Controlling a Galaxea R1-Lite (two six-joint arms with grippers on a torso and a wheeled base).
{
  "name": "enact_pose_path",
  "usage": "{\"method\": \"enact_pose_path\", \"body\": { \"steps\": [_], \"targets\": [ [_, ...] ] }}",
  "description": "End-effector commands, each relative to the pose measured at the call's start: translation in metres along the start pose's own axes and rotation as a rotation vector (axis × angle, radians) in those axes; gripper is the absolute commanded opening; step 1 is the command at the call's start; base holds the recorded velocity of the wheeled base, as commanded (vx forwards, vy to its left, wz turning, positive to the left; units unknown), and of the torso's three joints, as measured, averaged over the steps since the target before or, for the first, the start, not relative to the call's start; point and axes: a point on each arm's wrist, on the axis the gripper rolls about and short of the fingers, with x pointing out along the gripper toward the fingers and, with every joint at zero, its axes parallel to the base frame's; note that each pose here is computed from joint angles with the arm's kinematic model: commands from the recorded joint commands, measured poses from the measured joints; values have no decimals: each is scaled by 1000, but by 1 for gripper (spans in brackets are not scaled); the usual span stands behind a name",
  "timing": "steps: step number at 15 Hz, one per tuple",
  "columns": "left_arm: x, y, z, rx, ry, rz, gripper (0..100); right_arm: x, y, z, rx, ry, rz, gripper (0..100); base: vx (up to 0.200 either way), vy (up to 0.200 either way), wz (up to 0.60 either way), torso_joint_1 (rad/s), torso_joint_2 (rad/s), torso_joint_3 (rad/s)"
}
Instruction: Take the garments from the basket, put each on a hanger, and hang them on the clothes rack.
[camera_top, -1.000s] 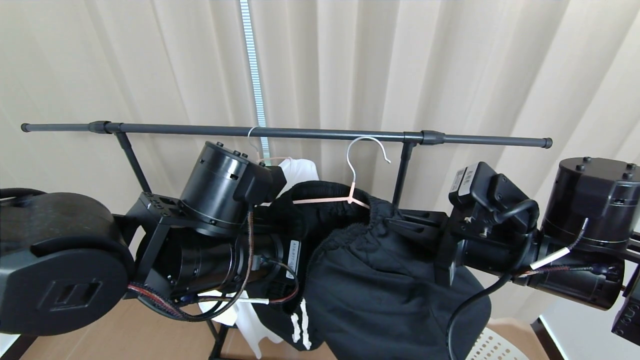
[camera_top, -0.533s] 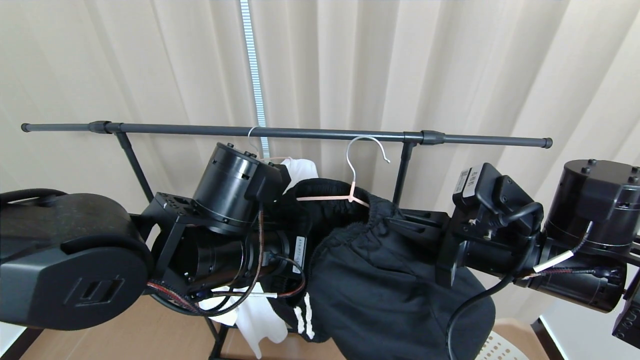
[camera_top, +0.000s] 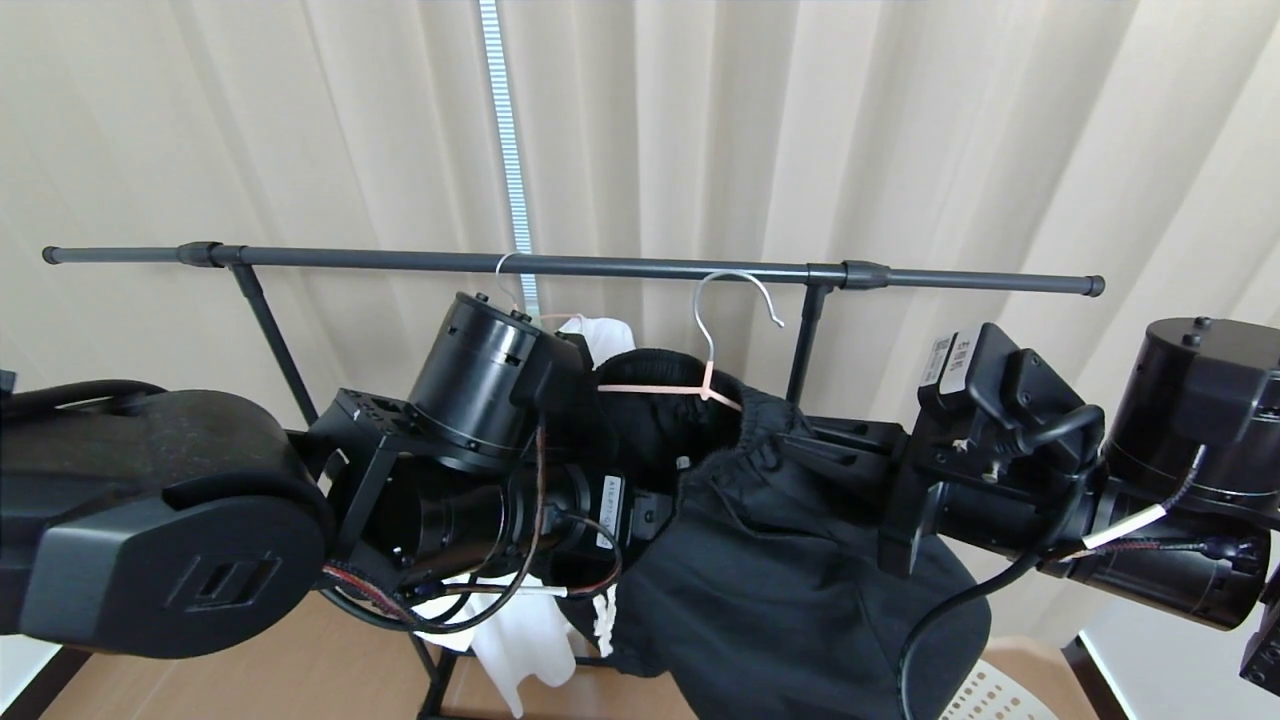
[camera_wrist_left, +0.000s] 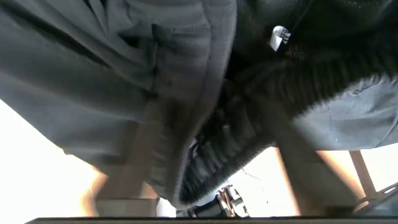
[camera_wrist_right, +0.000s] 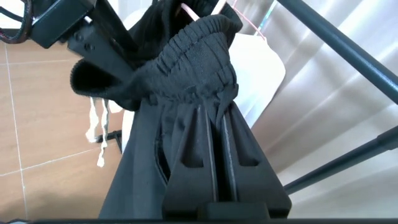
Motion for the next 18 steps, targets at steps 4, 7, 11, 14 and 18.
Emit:
{"method": "enact_pose_path", "body": {
  "steps": [4,7,11,14,18],
  "targets": [
    [-25,-3,-2,15,-35,-32,100,1,3,1,-1,-6,20,0,0,0,0,0,0,0],
    [-58,7,-10,57,-78,-53,100,3,2,-2,16,-2,36,0,0,0,0,0,0,0],
    [-99,19,-16,103,-162,-78,100,4,0,-6,26,-1,62,0,0,0,0,0,0,0],
    [-121,39,-15,176,-222,-91,100,2,-2,-8,30,-15,103,0,0,0,0,0,0,0],
    [-127,80,-3,330,-258,-144,100,0,1,-12,38,-24,173,0,0,0,0,0,0,0]
  ]
}}
